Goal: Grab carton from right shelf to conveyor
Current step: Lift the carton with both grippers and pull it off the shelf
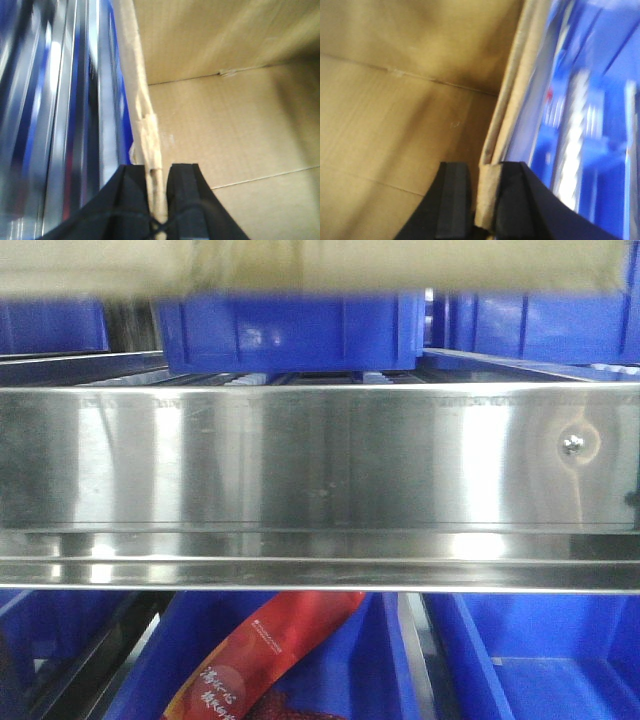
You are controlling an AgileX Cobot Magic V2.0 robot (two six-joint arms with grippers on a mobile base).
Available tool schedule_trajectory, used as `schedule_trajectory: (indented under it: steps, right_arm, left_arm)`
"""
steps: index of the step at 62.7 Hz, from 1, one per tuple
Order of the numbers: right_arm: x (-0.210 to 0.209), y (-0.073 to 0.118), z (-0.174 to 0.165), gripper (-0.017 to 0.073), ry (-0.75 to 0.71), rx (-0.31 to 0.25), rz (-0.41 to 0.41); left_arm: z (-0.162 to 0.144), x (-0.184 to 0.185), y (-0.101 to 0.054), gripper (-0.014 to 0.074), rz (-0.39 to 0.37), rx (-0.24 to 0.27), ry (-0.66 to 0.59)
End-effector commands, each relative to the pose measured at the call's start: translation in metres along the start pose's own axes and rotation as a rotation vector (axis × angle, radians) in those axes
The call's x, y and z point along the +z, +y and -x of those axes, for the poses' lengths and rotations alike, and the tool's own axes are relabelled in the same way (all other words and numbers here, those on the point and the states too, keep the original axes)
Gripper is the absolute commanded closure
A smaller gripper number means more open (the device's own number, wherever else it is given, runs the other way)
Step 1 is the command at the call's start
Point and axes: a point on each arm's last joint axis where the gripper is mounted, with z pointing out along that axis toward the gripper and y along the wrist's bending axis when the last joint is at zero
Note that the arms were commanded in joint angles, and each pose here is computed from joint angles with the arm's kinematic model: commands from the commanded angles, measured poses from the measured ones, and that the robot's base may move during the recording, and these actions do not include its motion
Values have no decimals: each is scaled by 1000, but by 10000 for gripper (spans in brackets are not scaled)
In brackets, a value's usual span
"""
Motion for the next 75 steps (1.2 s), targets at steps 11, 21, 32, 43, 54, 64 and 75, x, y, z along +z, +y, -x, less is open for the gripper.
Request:
schedule_trajectory:
  steps: [11,21,32,43,54,64,75]
  right_arm:
    - [-25,8,-14,628,-50,-46,58]
    - [-41,0,-15,628,-96,-58,10]
    - [-43,-1,-16,628,-101,-59,4]
    - [-43,-1,-16,628,-101,-59,4]
    - [-43,-1,-16,628,-101,-59,4]
    - [-43,-1,-16,628,-101,-59,4]
    - [-43,-1,-15,628,-103,-59,4]
  left_arm:
    - [-15,-16,-12,610,-87,17,-32]
    - [-15,-18,-11,610,-89,16,-35]
    - [-15,-17,-12,610,-90,16,-36]
    - [-15,-17,-12,610,-89,16,-33]
    - [-15,-17,-11,610,-85,18,-34]
    - [-15,-17,-11,610,-82,17,-35]
    - [-15,-17,-11,610,-82,17,-35]
